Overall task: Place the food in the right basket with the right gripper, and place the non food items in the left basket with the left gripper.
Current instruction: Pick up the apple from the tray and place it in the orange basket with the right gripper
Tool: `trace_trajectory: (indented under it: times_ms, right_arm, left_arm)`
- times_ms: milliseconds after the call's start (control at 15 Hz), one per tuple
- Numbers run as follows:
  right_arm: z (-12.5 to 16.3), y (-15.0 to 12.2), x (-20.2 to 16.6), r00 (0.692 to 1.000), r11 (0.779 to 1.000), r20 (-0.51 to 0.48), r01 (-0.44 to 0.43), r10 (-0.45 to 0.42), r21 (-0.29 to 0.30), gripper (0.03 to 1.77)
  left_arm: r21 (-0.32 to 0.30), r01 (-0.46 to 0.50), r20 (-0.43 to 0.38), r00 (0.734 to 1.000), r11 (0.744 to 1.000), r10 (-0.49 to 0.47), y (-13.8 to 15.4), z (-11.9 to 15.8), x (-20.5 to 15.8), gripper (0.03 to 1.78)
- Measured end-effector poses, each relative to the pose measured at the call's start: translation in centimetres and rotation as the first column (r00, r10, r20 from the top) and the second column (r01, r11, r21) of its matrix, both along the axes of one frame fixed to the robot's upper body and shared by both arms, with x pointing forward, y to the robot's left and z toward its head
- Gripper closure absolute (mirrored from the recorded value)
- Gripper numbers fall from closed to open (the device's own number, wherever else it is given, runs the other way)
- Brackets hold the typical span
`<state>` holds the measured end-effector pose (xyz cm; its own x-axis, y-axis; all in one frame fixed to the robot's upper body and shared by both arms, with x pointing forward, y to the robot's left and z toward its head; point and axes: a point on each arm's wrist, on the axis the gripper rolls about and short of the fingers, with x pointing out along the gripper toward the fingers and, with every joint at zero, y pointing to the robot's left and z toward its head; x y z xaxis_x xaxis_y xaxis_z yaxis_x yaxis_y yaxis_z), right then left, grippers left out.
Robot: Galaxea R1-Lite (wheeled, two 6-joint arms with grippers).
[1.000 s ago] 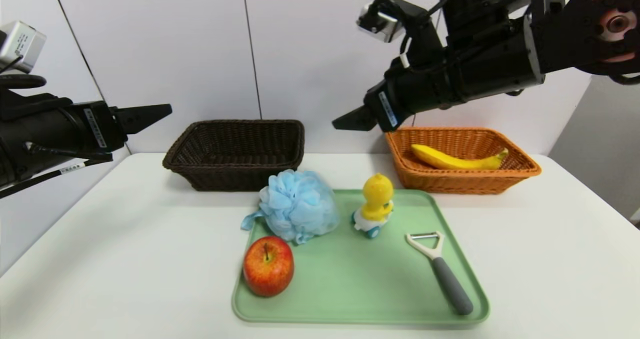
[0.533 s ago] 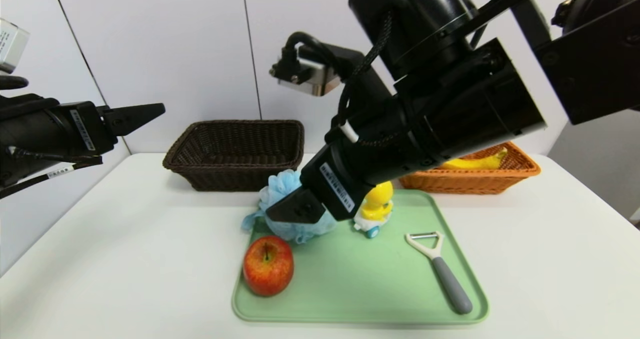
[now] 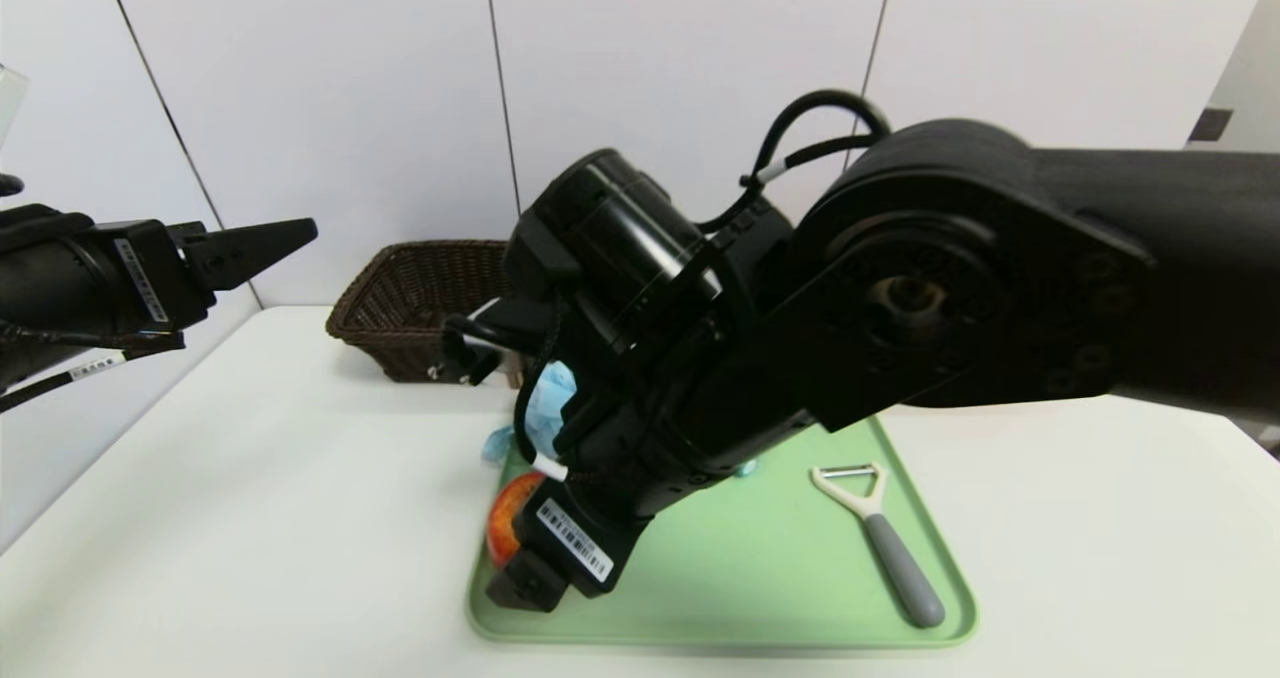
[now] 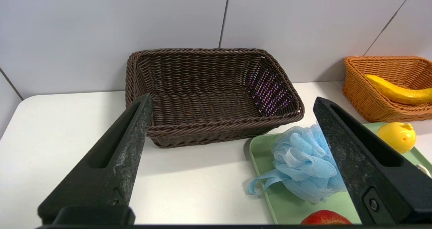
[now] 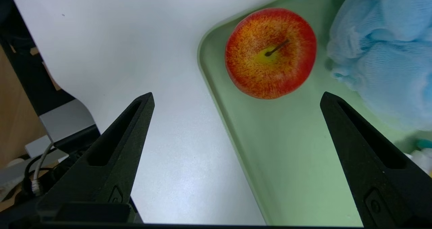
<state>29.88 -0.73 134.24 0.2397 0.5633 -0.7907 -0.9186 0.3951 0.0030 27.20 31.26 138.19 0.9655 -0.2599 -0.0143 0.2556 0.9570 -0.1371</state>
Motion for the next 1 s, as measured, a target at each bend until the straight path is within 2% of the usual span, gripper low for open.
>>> trace_trajectory:
  times_ms: [400, 867, 1000]
  right_arm:
    - [-4.8, 2.2, 2.7, 0.999, 0.998, -0.025, 0.026, -0.027, -0.054, 0.1]
    - [-7.6, 2.4, 4.9, 0.997, 0.993, -0.031, 0.062, -0.065, -0.096, 0.1]
    - [-8.1, 2.8, 5.4, 0.997, 0.994, -0.019, 0.069, -0.07, -0.08, 0.1]
  left_arm:
    - [0.004, 0.003, -0.005, 1.0, 1.0, -0.003, 0.0, -0.4, -0.5, 0.12]
    - [0.005, 0.005, -0.009, 1.0, 1.0, -0.005, 0.0, -0.6, -0.7, 0.12]
    - [0.005, 0.007, -0.009, 1.0, 1.0, -0.007, 0.0, -0.6, -0.7, 0.12]
